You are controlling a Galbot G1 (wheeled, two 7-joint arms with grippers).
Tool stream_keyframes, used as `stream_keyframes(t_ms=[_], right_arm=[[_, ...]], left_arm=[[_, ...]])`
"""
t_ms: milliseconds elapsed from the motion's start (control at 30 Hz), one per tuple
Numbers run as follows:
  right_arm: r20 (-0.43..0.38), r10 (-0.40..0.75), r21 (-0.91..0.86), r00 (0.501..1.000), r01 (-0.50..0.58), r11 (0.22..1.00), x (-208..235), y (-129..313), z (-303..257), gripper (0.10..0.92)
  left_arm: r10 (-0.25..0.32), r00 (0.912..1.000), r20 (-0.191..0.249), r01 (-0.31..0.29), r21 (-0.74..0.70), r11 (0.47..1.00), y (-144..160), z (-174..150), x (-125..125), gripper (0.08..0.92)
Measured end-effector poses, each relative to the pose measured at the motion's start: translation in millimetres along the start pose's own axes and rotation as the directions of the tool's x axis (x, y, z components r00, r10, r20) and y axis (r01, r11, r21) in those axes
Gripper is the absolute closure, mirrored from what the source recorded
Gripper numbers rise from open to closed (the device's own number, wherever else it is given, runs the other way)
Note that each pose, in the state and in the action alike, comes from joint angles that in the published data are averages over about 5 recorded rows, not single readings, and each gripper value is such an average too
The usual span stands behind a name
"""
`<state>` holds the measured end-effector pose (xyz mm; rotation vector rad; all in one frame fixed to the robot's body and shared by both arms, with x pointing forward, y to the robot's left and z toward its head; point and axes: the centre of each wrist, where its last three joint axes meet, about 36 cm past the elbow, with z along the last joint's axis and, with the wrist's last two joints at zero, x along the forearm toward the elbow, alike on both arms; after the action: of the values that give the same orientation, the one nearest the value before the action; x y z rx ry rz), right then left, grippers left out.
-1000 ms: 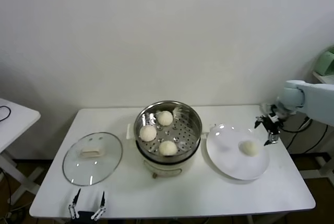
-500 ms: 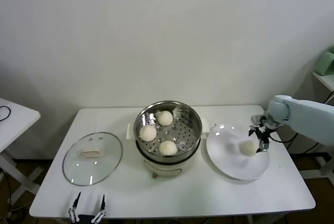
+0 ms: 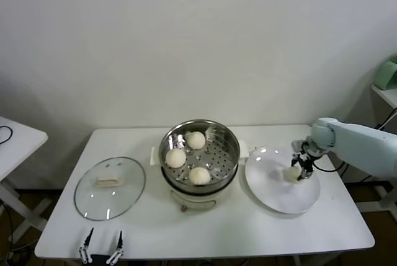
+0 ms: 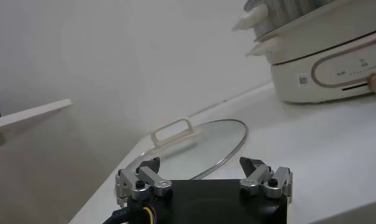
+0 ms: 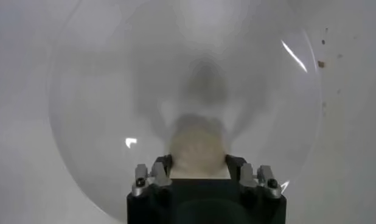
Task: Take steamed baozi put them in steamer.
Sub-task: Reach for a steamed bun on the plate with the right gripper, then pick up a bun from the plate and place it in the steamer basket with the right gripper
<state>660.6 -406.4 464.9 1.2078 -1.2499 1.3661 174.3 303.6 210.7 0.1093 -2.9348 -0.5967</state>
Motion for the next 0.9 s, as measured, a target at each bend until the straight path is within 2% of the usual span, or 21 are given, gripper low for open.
stream_keyframes(t_ms=[200, 367, 667, 900], right_arm=[[0.007, -0.002, 0.002, 1.0, 0.002, 1.0, 14.3, -2.0, -0.7, 0.434], [0.023, 0.003, 0.025, 1.0, -0.004, 1.0, 47.9, -10.8, -9.6, 0.43], [0.064, 0.052, 0.094, 0.997, -0.058, 0.994, 161.5, -33.3, -52.1, 0.428], [0.136, 0.106, 0.138, 0.985, -0.125, 0.982, 253.1, -36.1, -107.6, 0.428]], left_arm=[[0.0, 1.0, 0.008, 0.0, -0.002, 1.0, 0.8, -1.2, -2.5, 0.177], [0.003, 0.9999, 0.016, -0.003, -0.001, 1.0, -0.2, -2.1, -3.8, 0.177], [0.015, 0.9995, 0.028, -0.015, 0.001, 1.0, -2.6, -3.8, -6.4, 0.177], [0.022, 0.999, 0.04, -0.022, -0.001, 1.0, -1.9, -6.2, -9.5, 0.177]])
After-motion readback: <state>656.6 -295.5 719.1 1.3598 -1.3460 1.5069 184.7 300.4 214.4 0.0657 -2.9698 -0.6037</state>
